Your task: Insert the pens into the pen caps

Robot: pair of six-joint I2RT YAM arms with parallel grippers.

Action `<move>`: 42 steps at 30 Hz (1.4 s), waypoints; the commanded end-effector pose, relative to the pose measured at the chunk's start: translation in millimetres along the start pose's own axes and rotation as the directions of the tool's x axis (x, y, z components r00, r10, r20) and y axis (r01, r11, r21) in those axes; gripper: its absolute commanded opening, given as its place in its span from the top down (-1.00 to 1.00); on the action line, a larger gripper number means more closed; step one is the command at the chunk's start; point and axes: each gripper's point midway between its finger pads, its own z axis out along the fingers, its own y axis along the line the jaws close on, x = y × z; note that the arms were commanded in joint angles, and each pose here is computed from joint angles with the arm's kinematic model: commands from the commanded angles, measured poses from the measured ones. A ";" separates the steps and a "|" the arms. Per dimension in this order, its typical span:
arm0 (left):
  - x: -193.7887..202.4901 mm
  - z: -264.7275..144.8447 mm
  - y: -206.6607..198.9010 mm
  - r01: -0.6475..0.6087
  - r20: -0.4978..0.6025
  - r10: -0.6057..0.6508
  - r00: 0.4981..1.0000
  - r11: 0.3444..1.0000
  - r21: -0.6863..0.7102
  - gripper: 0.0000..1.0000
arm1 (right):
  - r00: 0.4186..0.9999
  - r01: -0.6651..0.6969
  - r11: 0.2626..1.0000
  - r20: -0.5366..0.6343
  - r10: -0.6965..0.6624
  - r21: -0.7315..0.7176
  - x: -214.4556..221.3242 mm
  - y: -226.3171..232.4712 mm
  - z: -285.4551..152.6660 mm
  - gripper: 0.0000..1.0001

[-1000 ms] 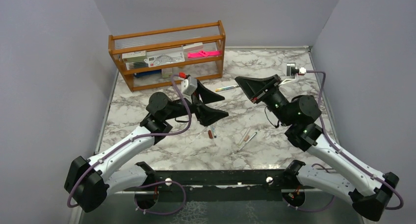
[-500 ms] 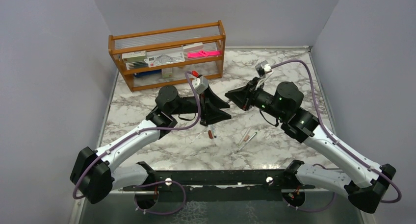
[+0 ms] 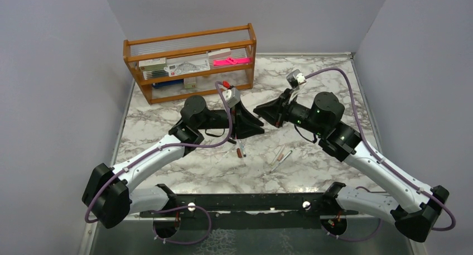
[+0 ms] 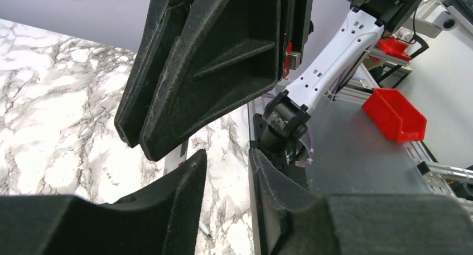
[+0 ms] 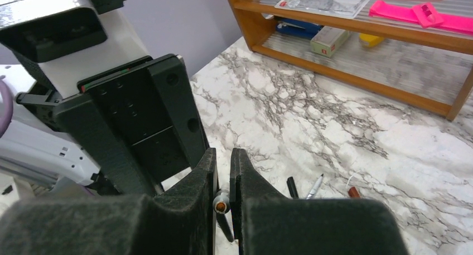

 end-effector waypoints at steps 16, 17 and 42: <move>-11.2 -8.3 36.4 -0.074 0.040 0.084 0.996 0.975 -0.209 1.00 | 0.974 -0.074 0.997 0.217 0.064 0.037 -33.8 2.2 -26.4 0.21; -11.4 -8.7 36.9 -0.076 0.039 0.087 0.995 0.974 -0.214 1.00 | 0.972 -0.079 0.995 0.225 0.063 0.060 -34.9 -1.6 -28.7 0.20; -0.4 -56.3 108.9 0.049 0.122 0.040 0.992 0.760 -0.648 0.04 | 0.938 -0.301 0.708 0.062 0.342 0.639 64.3 -226.5 -6.5 0.06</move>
